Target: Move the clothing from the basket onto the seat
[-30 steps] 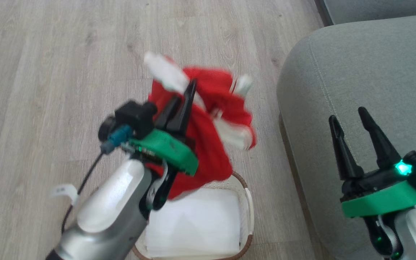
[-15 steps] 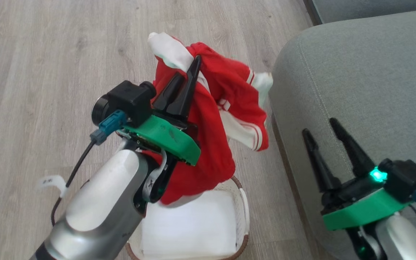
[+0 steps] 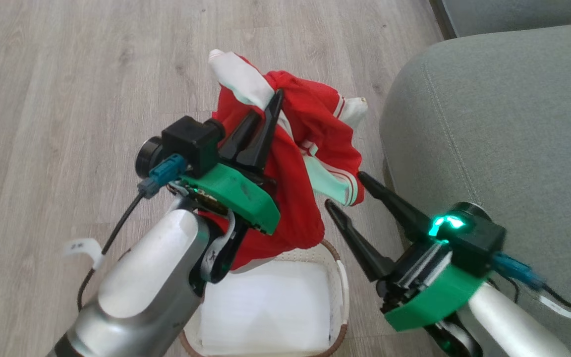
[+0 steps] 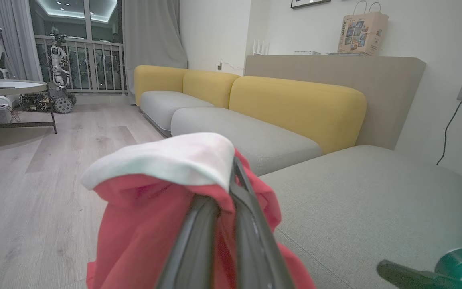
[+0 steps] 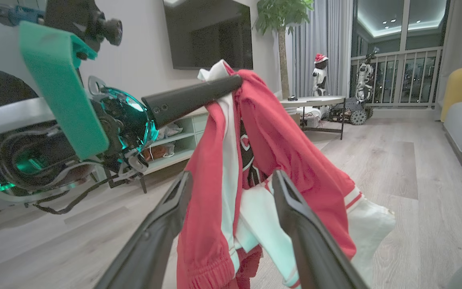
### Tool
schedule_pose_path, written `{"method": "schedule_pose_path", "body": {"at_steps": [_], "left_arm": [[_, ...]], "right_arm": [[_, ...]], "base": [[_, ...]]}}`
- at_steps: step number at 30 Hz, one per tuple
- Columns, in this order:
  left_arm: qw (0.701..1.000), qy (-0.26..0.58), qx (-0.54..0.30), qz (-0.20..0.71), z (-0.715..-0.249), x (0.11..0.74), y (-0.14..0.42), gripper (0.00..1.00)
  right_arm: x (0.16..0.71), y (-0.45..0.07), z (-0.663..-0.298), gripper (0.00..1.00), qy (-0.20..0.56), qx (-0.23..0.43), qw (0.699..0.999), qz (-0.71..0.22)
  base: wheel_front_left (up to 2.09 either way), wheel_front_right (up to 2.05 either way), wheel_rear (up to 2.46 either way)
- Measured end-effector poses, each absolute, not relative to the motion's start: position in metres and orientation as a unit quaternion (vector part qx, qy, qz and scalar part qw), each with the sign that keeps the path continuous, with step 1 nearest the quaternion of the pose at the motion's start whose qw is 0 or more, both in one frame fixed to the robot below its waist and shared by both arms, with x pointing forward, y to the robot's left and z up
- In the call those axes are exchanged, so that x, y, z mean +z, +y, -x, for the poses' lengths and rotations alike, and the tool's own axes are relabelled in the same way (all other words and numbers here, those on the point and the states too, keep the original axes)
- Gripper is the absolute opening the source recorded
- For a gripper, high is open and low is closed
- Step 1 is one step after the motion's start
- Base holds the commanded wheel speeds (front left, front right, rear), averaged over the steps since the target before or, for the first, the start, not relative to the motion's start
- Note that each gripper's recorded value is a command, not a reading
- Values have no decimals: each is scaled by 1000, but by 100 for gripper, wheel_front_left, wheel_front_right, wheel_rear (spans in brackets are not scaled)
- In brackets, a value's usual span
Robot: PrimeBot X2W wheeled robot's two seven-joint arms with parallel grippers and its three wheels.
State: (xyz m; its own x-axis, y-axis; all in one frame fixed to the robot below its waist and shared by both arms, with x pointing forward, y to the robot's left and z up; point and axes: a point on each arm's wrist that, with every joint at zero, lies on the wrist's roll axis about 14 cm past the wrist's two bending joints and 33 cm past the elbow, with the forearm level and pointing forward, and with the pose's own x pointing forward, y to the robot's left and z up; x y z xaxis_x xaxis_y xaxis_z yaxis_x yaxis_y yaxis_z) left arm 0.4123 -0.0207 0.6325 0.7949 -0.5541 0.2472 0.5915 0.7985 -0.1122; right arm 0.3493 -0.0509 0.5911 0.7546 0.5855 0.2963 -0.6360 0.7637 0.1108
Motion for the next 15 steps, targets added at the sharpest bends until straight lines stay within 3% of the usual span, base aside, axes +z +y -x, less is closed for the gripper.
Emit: {"method": "schedule_pose_path", "body": {"at_steps": [15], "left_arm": [[943, -87, -306, 94, -409, 622, -21, 0]], "right_arm": [[548, -16, -381, 100, -48, 374, 925, -54]], "base": [[0, 0, 0]]}}
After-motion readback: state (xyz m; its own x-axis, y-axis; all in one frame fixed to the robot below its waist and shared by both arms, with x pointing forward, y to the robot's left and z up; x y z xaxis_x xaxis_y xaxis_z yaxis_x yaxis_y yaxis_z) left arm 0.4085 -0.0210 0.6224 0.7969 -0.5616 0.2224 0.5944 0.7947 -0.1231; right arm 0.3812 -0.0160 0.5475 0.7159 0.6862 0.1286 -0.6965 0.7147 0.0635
